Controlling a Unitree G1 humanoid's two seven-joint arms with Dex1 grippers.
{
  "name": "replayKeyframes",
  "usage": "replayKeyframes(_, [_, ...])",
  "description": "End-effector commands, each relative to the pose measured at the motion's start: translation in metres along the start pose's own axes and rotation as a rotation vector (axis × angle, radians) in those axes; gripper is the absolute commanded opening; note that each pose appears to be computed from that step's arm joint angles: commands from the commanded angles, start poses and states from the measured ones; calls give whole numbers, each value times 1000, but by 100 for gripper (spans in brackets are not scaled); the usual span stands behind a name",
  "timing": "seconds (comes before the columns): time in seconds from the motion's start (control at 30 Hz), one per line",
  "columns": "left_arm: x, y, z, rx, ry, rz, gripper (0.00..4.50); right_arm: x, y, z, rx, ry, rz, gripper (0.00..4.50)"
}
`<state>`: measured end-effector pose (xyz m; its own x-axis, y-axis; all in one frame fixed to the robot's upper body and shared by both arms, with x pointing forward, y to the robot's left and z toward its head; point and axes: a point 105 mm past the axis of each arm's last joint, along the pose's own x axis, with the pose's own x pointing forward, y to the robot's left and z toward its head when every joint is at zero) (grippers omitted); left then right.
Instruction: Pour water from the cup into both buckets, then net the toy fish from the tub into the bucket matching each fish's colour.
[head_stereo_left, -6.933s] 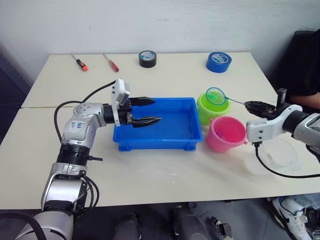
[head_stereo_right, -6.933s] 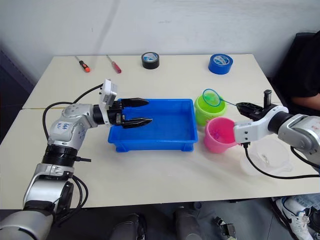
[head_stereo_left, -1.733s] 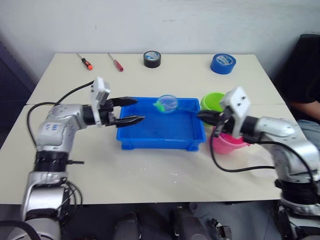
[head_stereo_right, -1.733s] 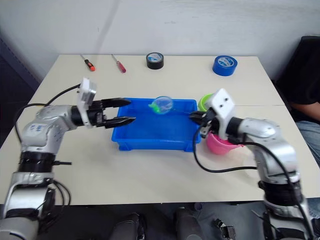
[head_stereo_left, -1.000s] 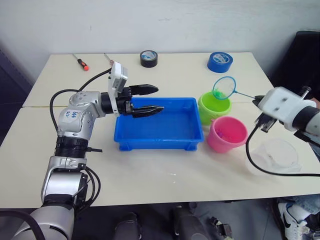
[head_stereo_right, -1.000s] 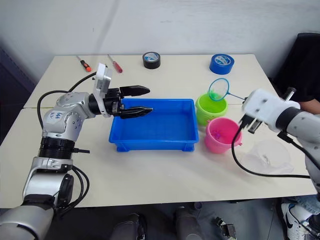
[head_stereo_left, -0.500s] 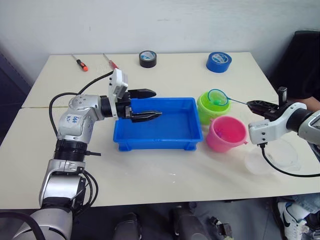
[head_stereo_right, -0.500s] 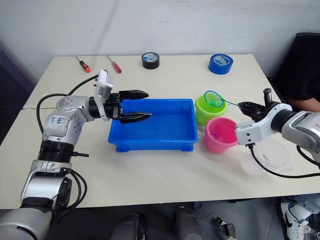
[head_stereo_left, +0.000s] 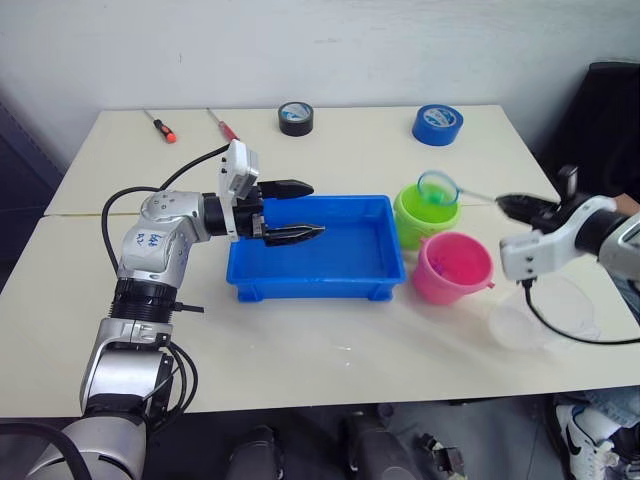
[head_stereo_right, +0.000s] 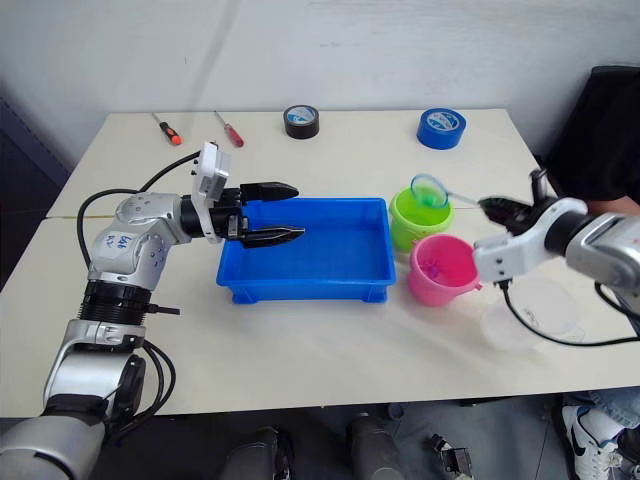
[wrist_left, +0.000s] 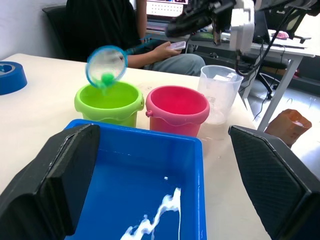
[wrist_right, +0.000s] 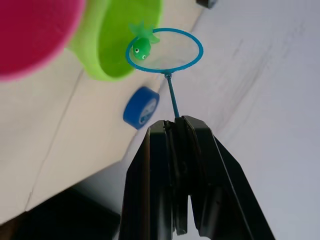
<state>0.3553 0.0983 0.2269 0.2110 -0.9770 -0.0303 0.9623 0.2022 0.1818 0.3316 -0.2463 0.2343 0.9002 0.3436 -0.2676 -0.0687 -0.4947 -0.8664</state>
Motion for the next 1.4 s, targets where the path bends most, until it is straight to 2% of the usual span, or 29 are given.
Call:
replayKeyframes(0.03, [-1, 0, 8, 38, -19, 9, 448, 3, 8, 15, 19, -58, 13, 0])
replayKeyframes(0.27, [-6, 6, 9, 43, -17, 37, 448, 0, -19, -12, 19, 38, -73, 0])
replayKeyframes(0.43, [-6, 4, 8, 47, -8, 34, 448, -1, -28, -10, 186, 15, -129, 0])
replayKeyframes(0.5, [-6, 4, 7, 45, -6, 31, 448, -2, -23, -6, 64, 6, -92, 0])
replayKeyframes(0.57, [-5, 4, 6, 42, -6, 28, 448, 0, -6, 7, -19, -44, -11, 0])
replayKeyframes(0.63, [-3, 3, 7, 44, -8, 24, 448, 3, 9, 15, 35, -60, 27, 0])
replayKeyframes(0.77, [-3, 4, 9, 46, -9, 24, 448, 0, -15, -8, 149, 32, -93, 0])
replayKeyframes(0.93, [-9, 2, 5, 41, 14, 17, 448, -9, -26, -15, 328, 29, -127, 0])
replayKeyframes(1.03, [-14, -1, 4, 44, 37, 0, 448, -13, -32, -10, 583, -40, -140, 0])
replayKeyframes(1.1, [-24, -13, 3, 56, 85, -67, 448, -17, -44, 15, 899, -238, -130, 0])
replayKeyframes(1.13, [-34, -24, 2, 64, 133, -121, 448, -21, -53, 32, 1078, -378, -109, 0])
replayKeyframes(1.17, [-43, -32, 1, 63, 172, -158, 448, -24, -58, 48, 1182, -488, -69, 0])
replayKeyframes(1.2, [-50, -38, 1, 60, 206, -181, 448, -28, -61, 62, 1256, -571, -18, 0])
replayKeyframes(1.27, [-57, -43, 2, 54, 235, -197, 448, -34, -64, 75, 1323, -637, 45, 0])
replayKeyframes(1.4, [-88, -61, -7, 65, 413, -250, 448, -43, -53, 134, 1401, -841, 263, 0])
